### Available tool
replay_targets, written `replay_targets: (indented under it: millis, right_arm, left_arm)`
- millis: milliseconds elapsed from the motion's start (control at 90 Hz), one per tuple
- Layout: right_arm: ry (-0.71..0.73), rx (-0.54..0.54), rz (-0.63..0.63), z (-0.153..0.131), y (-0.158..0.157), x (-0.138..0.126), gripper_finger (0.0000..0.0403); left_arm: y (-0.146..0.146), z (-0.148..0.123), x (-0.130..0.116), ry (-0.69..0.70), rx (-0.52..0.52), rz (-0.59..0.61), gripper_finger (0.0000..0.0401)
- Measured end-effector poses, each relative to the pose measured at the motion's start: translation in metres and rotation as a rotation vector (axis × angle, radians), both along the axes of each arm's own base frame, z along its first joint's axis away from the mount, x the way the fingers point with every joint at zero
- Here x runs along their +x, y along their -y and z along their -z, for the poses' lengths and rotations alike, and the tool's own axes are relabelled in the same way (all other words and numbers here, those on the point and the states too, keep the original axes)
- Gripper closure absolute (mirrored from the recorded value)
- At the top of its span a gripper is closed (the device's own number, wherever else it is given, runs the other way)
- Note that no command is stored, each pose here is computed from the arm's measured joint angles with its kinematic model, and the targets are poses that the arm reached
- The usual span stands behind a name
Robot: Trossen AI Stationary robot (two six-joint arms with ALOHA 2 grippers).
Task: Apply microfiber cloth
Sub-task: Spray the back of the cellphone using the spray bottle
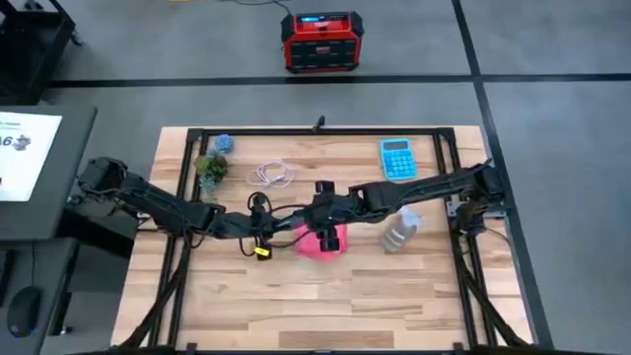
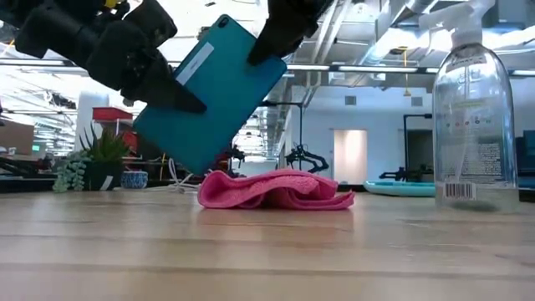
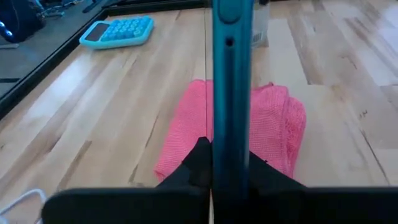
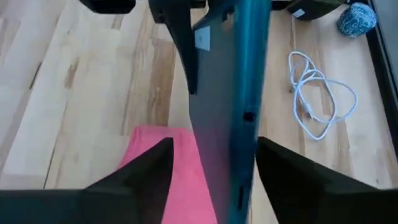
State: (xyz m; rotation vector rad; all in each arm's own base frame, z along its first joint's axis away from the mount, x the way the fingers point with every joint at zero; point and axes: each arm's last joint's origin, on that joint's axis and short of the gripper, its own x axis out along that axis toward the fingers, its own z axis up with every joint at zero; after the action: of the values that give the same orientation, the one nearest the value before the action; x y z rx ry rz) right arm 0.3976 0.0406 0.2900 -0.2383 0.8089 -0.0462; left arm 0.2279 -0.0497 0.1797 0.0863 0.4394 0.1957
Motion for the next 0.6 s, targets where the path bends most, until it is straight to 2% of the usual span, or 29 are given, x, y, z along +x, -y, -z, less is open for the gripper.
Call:
replay_targets:
  millis: [144,367,467,600]
  right_arm:
    - [0.019,-0.049,0.042,-0.01,0.002,-0.007,0.0178]
    - [0.098,-0.175,0.131,-0.046,-0.009,-0.035,0.0191]
    - [0.149,-0.202,0.129,-0.061,-0.023,-0.048,0.0196]
    - [0.19,-0.233,0.064,-0.079,-0.048,-0.071,0.0202]
  left_arm:
    - [0.0,0.0,0.0,0.0,0.003,-0.007,0.0395]
    - [-0.003,0.002,0.0,0.002,-0.04,-0.043,0.0395]
    - [-0.007,0.001,-0.006,0.019,-0.052,-0.054,0.0395]
    - [-0.017,-0.008,-0.02,0.103,-0.08,-0.088,0.0394]
